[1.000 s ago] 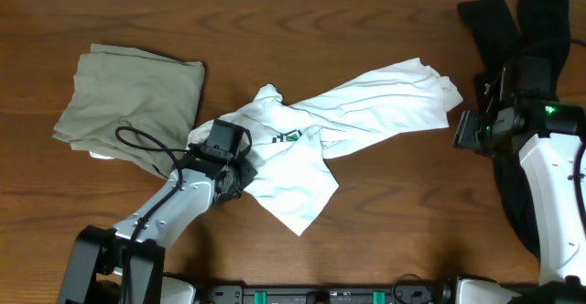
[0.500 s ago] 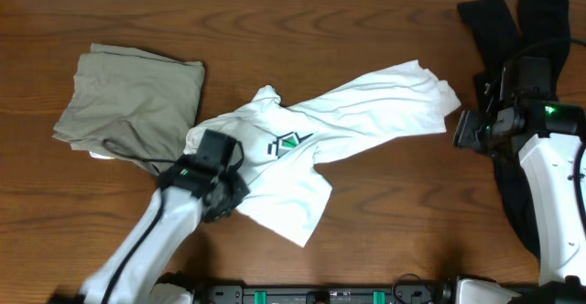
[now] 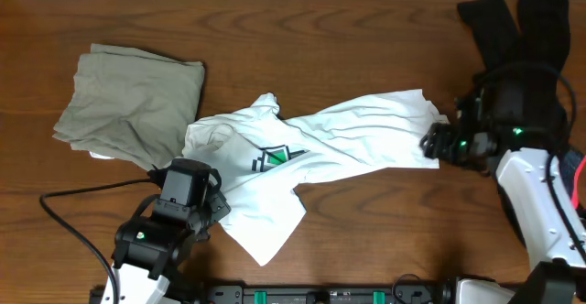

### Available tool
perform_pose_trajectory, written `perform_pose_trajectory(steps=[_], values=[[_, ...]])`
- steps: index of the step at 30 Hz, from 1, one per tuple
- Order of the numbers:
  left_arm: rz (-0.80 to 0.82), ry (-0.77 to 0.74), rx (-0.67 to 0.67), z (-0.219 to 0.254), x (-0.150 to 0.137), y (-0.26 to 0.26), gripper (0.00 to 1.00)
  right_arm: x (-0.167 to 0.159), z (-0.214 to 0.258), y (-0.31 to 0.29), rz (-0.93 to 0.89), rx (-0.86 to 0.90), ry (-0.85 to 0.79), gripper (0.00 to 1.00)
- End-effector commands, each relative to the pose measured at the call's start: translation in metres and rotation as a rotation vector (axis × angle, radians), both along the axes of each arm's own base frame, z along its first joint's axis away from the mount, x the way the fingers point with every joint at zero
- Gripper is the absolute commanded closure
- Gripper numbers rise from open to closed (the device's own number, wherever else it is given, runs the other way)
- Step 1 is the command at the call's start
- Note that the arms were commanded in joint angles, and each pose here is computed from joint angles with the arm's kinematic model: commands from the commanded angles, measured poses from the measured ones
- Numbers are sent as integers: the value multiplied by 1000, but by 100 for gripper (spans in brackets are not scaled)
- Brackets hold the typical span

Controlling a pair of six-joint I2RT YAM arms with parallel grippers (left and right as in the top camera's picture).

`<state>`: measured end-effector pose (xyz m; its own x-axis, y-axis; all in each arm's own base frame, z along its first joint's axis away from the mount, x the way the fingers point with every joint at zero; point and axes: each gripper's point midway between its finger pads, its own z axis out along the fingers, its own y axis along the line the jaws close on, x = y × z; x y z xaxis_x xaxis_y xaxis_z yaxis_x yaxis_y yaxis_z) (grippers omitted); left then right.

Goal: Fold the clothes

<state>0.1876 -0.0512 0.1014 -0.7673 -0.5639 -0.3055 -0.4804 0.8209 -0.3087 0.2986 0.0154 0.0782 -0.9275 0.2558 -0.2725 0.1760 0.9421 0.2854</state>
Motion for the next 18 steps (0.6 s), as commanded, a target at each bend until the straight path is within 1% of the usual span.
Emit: perform_pose_trajectory(steps=[1,10,18], values=[[6,11,38,-3,0,7,94,-8,-11,12,45,33,1,30],[5,43,49,-9,-1,7,94,-17,-41,7,31,3,-4,27],[5,57,53,-12,-1,7,94,-15,-48,-7,4,-77,-16,25]])
